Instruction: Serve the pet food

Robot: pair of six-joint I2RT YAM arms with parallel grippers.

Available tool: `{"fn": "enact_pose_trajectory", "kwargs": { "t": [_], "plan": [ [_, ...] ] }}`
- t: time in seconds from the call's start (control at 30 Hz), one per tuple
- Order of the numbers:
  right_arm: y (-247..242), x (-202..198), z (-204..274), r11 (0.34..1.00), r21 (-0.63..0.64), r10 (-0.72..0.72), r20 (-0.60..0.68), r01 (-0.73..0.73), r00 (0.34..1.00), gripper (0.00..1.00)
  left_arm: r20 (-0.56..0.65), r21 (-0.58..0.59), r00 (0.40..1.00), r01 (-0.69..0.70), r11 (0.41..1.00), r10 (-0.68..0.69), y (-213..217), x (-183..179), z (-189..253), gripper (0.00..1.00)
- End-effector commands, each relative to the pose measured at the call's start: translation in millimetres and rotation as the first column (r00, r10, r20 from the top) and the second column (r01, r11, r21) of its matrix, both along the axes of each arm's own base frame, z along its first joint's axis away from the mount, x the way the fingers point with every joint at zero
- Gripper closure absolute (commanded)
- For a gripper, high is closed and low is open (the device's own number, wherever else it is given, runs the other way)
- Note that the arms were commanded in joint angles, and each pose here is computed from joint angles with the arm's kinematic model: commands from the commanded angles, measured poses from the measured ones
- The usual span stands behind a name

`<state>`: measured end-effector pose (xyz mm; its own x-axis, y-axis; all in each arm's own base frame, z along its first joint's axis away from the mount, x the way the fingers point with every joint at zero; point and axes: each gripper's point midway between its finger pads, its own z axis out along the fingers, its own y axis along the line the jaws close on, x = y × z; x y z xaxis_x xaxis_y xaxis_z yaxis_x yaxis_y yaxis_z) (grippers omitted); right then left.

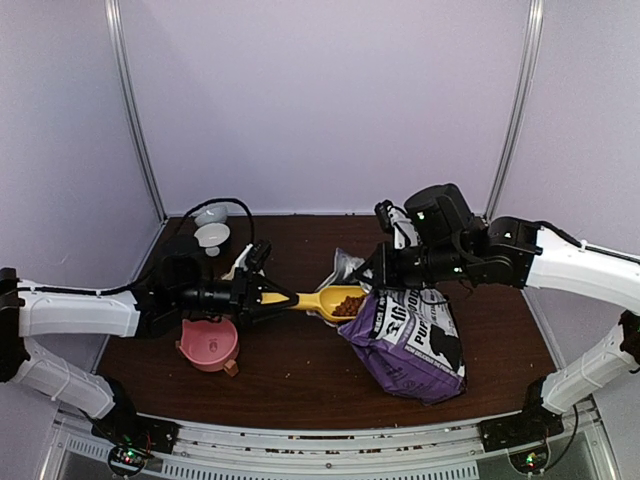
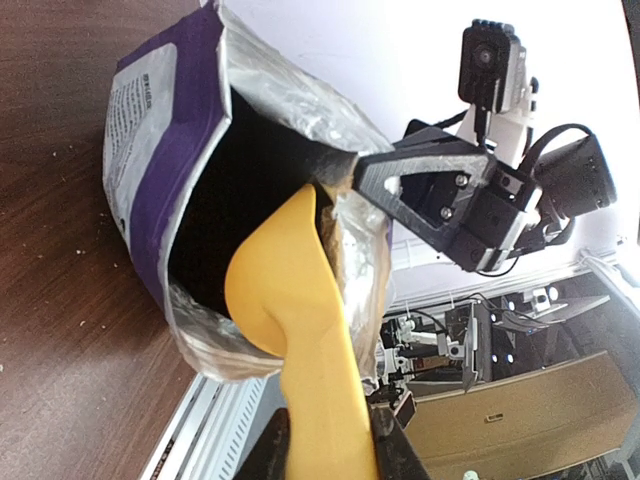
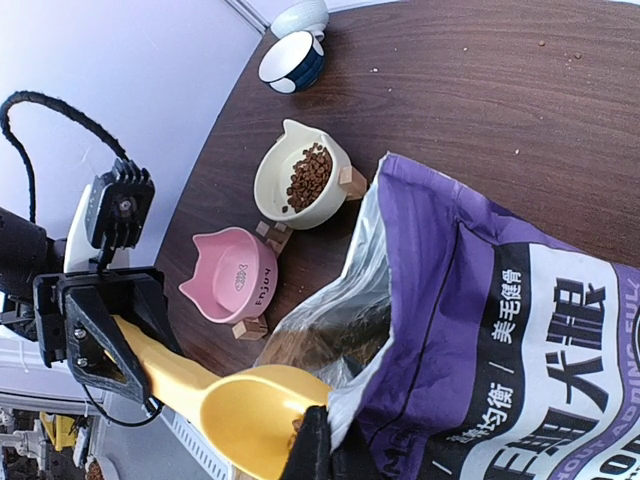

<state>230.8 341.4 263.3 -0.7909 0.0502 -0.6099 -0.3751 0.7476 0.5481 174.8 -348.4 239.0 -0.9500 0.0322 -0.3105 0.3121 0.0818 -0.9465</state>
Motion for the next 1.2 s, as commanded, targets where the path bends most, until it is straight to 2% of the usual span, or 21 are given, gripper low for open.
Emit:
{"fn": "enact_pose_trajectory", "kwargs": {
  "t": [0.0, 0.47, 0.97, 1.17],
  "plan": [
    [-6.9, 11.1, 29.9, 0.996, 0.075, -0.057, 0.08, 0.051, 0.995, 1.0, 0.049, -0.083, 0.998, -0.03, 0.996, 0.034, 13.8, 2.2, 23.1, 1.0],
    [-9.2, 12.4, 38.4, 0.993, 0.103, -0.073, 0.087, 0.064, 0.994, 1.0, 0.055, -0.157, 0.995, -0.079, 0.984, 0.088, 44.4, 0.4, 32.8, 1.0],
    [-8.8, 12.2, 41.4, 0.99, 0.126, -0.075, 0.082, 0.064, 0.994, 1.0, 0.08, -0.223, 0.992, -0.08, 0.972, 0.1, 58.3, -5.7, 49.1, 1.0],
    [-10.4, 12.6, 40.5, 0.99, 0.127, -0.079, 0.081, 0.068, 0.994, 1.0, 0.14, -0.327, 0.987, -0.035, 0.944, 0.085, 64.0, -14.5, 78.8, 1.0]
  ]
}}
